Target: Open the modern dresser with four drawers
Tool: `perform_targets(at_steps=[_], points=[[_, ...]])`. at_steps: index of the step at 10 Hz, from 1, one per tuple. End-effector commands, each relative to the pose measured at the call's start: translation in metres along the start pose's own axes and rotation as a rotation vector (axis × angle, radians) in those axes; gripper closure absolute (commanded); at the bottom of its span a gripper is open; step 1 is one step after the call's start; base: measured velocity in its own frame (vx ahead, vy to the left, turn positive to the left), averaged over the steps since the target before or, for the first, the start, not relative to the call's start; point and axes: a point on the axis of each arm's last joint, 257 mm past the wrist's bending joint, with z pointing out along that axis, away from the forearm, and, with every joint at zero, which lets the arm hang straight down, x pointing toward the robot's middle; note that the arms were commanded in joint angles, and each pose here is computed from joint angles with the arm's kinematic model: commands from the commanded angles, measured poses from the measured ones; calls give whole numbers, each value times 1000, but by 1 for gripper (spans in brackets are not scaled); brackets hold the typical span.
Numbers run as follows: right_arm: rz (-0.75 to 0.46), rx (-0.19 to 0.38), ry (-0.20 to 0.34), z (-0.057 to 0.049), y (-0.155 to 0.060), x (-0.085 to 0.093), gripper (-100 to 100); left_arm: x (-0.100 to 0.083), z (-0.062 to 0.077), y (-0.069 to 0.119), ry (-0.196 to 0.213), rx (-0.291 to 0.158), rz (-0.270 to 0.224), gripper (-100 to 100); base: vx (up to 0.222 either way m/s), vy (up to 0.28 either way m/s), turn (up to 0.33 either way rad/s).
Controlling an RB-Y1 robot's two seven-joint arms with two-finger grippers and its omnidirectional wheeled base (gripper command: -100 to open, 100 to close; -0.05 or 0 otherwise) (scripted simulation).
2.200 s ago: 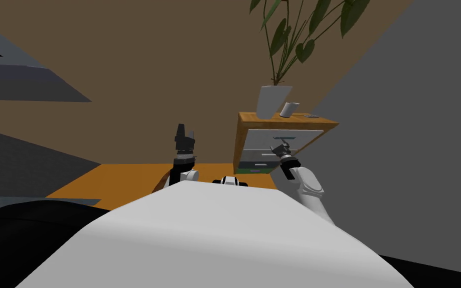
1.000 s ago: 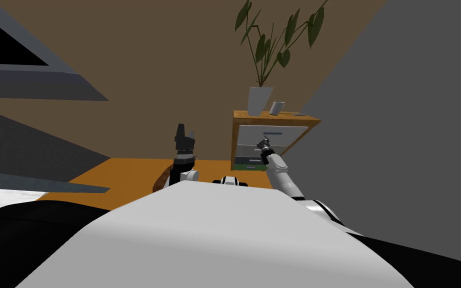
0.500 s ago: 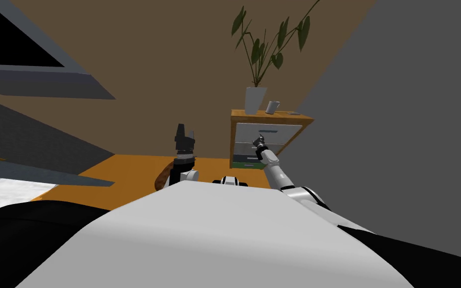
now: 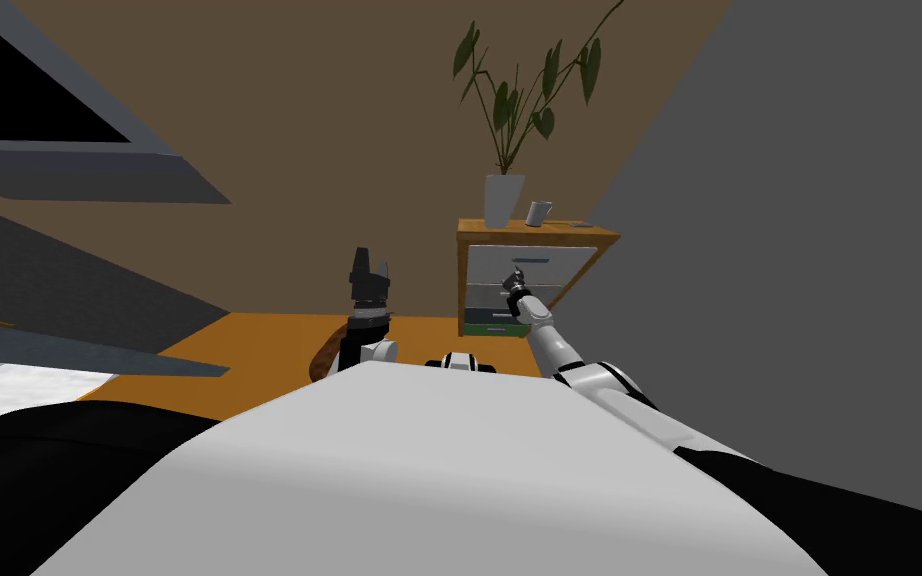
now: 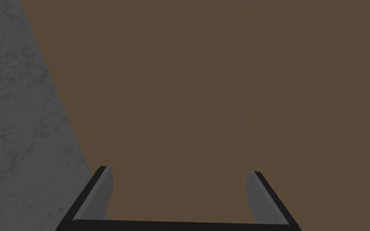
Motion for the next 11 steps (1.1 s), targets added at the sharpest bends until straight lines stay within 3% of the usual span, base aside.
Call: perform_targets(at_steps=[1,3,4,6,8,11], points=[[-22,0,5,14,11,-24,-100,0,0,0,0,0,0,0,-105,-139,109],[-45,19,-2,26,-4,-33,-100,0,0,0,0,0,0,0,-42,-51,4],[-45,12,23,28,9,-32,-100,0,0,0,0,0,0,0,-84,-82,48],[-98,17,33,37,9,-38,-100,0,0,0,0,0,0,0,-87,-92,57],[-103,42,8,46,-9,-57,-100,0,0,0,0,0,0,0,-6,0,-19],[-173,70,35,58,-12,-67,-100,0,0,0,0,0,0,0,-89,-95,53]])
